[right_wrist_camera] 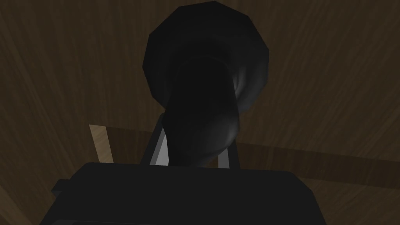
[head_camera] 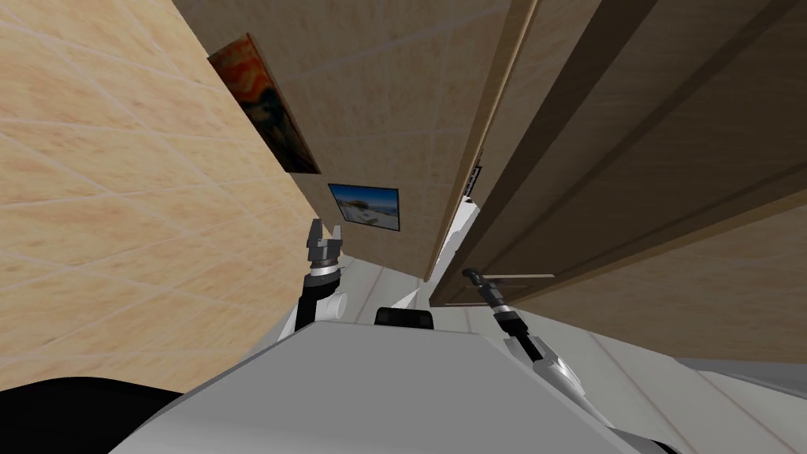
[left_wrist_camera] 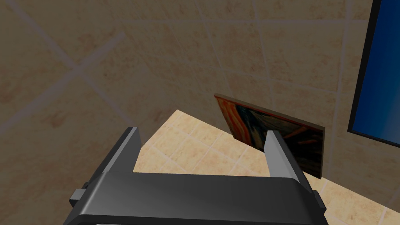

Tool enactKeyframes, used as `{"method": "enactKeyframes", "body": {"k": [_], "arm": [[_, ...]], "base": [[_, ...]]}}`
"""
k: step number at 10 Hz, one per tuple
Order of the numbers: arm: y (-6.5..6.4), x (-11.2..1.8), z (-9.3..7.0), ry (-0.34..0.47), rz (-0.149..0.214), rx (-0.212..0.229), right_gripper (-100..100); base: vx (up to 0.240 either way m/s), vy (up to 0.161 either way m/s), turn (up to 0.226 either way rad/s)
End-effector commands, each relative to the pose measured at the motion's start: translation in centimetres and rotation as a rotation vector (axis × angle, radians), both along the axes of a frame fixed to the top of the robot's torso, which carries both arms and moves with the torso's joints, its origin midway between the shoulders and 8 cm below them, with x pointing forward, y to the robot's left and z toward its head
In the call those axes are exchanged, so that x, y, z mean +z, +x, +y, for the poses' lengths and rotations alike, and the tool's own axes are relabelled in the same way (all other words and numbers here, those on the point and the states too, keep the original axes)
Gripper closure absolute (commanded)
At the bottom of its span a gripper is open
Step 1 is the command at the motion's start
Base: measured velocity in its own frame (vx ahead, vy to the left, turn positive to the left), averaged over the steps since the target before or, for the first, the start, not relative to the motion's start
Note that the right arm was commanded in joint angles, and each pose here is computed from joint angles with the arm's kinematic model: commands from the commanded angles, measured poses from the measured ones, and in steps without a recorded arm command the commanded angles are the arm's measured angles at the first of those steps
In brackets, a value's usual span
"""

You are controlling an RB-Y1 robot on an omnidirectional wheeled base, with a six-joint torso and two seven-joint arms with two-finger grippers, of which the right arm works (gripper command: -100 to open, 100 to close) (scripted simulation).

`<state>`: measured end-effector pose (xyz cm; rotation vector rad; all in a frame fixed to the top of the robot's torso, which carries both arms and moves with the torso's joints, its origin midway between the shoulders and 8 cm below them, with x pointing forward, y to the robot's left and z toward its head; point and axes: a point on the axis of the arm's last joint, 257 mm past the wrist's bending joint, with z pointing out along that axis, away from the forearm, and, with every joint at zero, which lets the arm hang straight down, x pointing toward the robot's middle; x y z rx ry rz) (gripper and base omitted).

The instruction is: Pull the door open

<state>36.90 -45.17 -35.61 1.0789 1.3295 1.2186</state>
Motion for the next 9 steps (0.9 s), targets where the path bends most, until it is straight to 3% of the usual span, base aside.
{"method": "enactKeyframes", "body": {"k": [1,5,6,9], "arm": [[-0.8,-0.1,-0.4,-0.003,0.001,0.004,100],[-2.8,0.1,-1.1,-0.005,0.000,0.028,100],[-2.5,-0.2,-0.7,0.001,0.004,0.028,100],[-3.4,-0.2,-1.0,0.000,0.004,0.036,100]], "base": [[-0.164,-0.047,0.094],[-0.205,-0.091,0.178],[-0.088,-0.019,0.017],[-0.220,-0.102,0.202]]}}
